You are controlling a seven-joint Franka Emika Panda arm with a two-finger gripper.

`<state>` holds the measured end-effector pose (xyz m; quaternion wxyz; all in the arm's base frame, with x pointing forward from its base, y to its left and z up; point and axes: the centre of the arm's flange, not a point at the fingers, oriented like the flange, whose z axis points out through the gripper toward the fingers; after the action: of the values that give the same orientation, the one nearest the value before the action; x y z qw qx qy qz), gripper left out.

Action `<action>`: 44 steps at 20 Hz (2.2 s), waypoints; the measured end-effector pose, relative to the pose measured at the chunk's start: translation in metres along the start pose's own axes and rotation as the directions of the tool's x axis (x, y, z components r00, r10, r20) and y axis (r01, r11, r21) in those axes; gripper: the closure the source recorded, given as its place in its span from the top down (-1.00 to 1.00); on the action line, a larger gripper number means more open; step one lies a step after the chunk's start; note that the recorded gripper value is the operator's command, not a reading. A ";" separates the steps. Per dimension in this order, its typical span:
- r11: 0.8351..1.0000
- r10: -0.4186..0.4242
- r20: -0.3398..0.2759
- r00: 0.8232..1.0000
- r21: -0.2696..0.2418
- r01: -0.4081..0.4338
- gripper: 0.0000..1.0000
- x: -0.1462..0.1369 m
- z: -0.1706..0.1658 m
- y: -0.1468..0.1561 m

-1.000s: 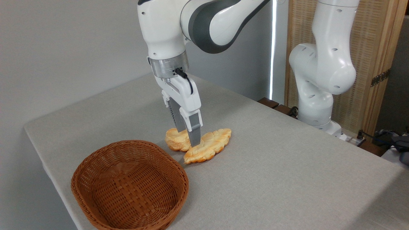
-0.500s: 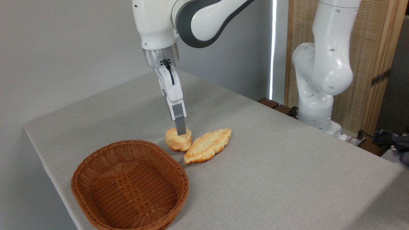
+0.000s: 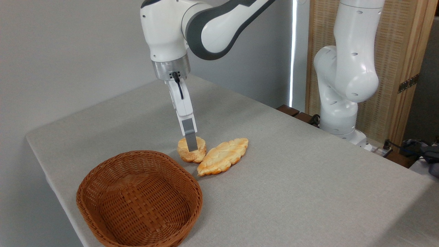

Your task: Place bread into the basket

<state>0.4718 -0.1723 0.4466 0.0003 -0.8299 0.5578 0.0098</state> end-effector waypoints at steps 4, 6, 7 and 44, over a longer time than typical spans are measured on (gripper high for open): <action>1.000 0.008 0.014 1.000 -0.011 -0.008 1.00 0.005 0.010 0.001; 1.000 0.010 0.020 1.000 -0.016 -0.010 1.00 0.007 0.014 0.001; 1.000 0.012 0.023 1.000 -0.018 -0.011 1.00 0.007 0.016 0.001; 0.999 -0.029 -0.038 0.999 0.037 0.030 -0.43 0.003 -0.013 -0.007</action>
<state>0.4797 -0.1730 0.4590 0.0055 -0.8379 0.5456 -0.0159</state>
